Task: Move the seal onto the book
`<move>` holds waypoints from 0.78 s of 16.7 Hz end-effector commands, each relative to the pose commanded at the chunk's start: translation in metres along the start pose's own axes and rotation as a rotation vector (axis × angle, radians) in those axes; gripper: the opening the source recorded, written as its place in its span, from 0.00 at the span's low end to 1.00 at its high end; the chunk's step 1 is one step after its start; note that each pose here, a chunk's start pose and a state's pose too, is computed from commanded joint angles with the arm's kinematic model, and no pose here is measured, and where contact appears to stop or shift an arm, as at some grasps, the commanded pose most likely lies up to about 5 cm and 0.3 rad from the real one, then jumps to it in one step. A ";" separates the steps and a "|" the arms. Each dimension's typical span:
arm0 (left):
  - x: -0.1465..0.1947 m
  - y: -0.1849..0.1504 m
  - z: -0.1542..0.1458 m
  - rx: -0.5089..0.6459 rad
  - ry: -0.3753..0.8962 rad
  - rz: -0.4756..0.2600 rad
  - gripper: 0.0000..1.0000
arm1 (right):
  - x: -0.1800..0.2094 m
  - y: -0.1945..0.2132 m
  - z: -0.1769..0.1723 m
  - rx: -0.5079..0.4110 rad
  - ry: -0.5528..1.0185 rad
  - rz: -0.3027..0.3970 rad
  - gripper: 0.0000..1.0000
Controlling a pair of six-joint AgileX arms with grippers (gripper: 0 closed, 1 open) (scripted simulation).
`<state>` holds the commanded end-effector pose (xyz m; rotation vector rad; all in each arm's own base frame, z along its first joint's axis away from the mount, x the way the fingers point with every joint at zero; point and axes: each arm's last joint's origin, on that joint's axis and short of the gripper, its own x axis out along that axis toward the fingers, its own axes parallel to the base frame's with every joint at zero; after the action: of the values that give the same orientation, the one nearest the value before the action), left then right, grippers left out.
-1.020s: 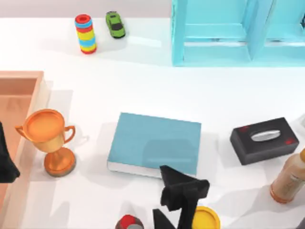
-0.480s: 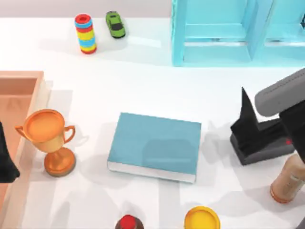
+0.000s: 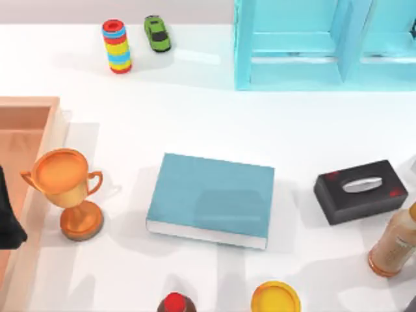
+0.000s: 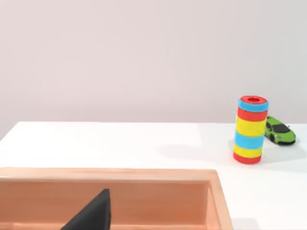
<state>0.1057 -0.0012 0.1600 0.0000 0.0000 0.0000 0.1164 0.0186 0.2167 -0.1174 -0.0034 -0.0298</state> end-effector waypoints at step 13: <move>0.000 0.000 0.000 0.000 0.000 0.000 1.00 | -0.010 -0.013 -0.059 0.117 0.003 0.030 1.00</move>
<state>0.1057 -0.0012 0.1600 0.0000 0.0000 0.0000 0.1057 -0.0012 0.1600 0.0000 0.0000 0.0000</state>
